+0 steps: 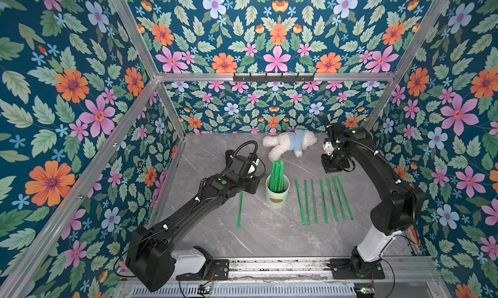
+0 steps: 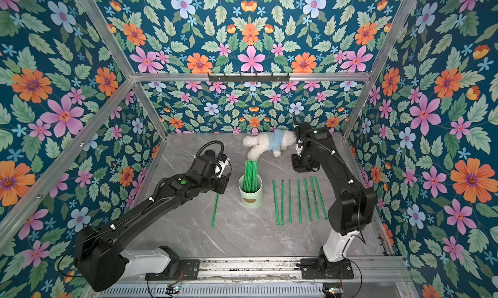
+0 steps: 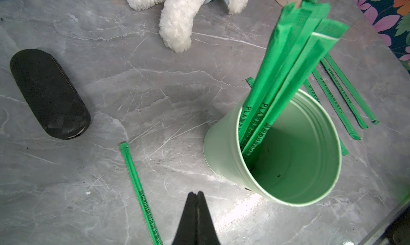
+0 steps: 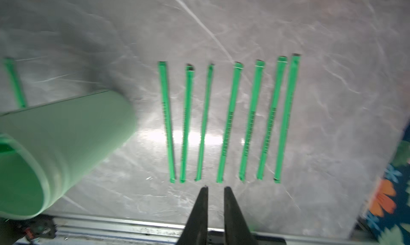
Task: Take the straws out of the storage container
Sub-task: Pick up the straw from the container.
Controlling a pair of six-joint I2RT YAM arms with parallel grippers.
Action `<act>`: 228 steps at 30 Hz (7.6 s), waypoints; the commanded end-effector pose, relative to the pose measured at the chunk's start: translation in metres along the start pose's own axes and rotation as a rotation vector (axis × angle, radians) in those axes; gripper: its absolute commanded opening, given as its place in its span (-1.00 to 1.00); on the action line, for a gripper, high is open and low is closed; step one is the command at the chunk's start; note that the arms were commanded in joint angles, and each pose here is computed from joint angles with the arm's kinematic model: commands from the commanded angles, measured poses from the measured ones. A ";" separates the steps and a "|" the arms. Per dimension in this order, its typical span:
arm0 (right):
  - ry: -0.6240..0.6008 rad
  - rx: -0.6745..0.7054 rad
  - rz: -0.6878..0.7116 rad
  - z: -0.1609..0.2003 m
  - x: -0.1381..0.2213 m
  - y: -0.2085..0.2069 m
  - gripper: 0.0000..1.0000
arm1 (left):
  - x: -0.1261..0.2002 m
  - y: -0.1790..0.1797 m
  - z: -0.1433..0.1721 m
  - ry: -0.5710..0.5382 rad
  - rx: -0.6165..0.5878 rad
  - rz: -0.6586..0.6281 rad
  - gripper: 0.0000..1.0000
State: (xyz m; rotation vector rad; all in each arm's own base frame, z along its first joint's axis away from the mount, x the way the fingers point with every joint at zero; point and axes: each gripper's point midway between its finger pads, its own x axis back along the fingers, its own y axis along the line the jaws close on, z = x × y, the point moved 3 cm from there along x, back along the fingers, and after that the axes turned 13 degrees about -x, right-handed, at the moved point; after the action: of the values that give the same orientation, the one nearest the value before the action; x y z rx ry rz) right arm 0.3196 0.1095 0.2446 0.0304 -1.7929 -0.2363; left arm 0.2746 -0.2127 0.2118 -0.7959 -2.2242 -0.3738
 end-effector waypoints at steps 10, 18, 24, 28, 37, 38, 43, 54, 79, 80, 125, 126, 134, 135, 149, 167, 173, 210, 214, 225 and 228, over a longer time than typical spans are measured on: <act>-0.118 0.207 -0.343 0.050 0.008 0.130 -0.56 | 0.004 0.003 -0.001 -0.002 -0.001 -0.023 -1.00; -0.068 0.224 -0.366 0.049 -0.023 0.158 -0.56 | 0.003 0.004 -0.001 0.000 -0.003 -0.024 -1.00; -0.032 0.231 -0.343 0.046 -0.044 0.168 -0.56 | 0.001 0.004 0.000 0.006 -0.002 -0.024 -1.00; -0.026 0.233 -0.326 0.043 -0.051 0.169 -0.56 | 0.000 0.004 0.001 0.009 -0.002 -0.021 -1.00; -0.019 0.234 -0.304 0.038 -0.061 0.173 -0.57 | 0.000 0.003 0.001 0.010 -0.002 -0.017 -1.00; -0.018 0.236 -0.303 0.037 -0.061 0.173 -0.57 | 0.000 0.003 0.001 0.010 -0.002 -0.016 -1.00; -0.018 0.239 -0.284 0.035 -0.063 0.173 -0.57 | 0.000 0.002 0.001 0.009 -0.004 -0.015 -1.00; -0.012 0.243 -0.264 0.032 -0.068 0.174 -0.57 | 0.001 0.001 0.000 0.007 -0.004 -0.011 -1.00; -0.005 0.255 -0.275 0.027 -0.069 0.182 -0.58 | 0.000 0.001 0.001 0.011 -0.005 -0.010 -1.00; -0.004 0.255 -0.274 0.028 -0.069 0.182 -0.58 | 0.000 0.001 0.001 0.012 -0.004 -0.009 -1.00; -0.015 0.284 -0.245 0.043 -0.045 0.159 -0.80 | -0.001 0.001 0.001 0.016 -0.004 -0.009 -1.00; -0.018 0.285 -0.243 0.043 -0.044 0.159 -0.81 | -0.002 0.001 0.002 0.019 -0.003 -0.009 -1.00; -0.065 0.290 -0.252 0.039 -0.026 0.157 -0.85 | -0.002 0.001 0.001 0.018 -0.004 -0.009 -1.00; -0.068 0.290 -0.255 0.039 -0.024 0.157 -0.85 | -0.002 0.001 0.002 0.020 -0.004 -0.009 -1.00; -0.070 0.310 -0.265 0.043 -0.012 0.154 -0.85 | -0.001 0.002 0.002 0.019 -0.003 -0.012 -1.00; 0.010 0.314 -0.288 0.037 -0.048 0.177 -0.87 | -0.002 0.002 0.002 0.021 -0.004 -0.014 -1.00; 0.024 0.312 -0.355 0.036 -0.043 0.189 -0.87 | -0.002 0.002 0.002 0.021 -0.004 -0.013 -1.00; -0.147 0.351 -0.311 0.036 0.037 0.159 -0.87 | -0.003 0.002 0.002 0.027 -0.004 -0.014 -1.00; -0.178 0.356 -0.326 0.037 0.056 0.155 -0.87 | -0.004 0.002 0.003 0.029 -0.004 -0.015 -1.00; -0.267 0.388 -0.303 0.043 0.107 0.133 -0.86 | -0.003 0.002 0.002 0.026 -0.002 -0.015 -1.00; -0.283 0.379 -0.251 0.042 0.113 0.117 -0.86 | -0.002 0.002 0.002 0.023 -0.002 -0.016 -1.00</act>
State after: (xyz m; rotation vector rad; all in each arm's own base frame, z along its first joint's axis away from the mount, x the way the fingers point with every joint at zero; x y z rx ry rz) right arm 0.2693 0.2335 0.3680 0.5965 -2.0877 -0.1521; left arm 0.2761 -0.2122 0.2071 -0.7778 -2.2085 -0.3860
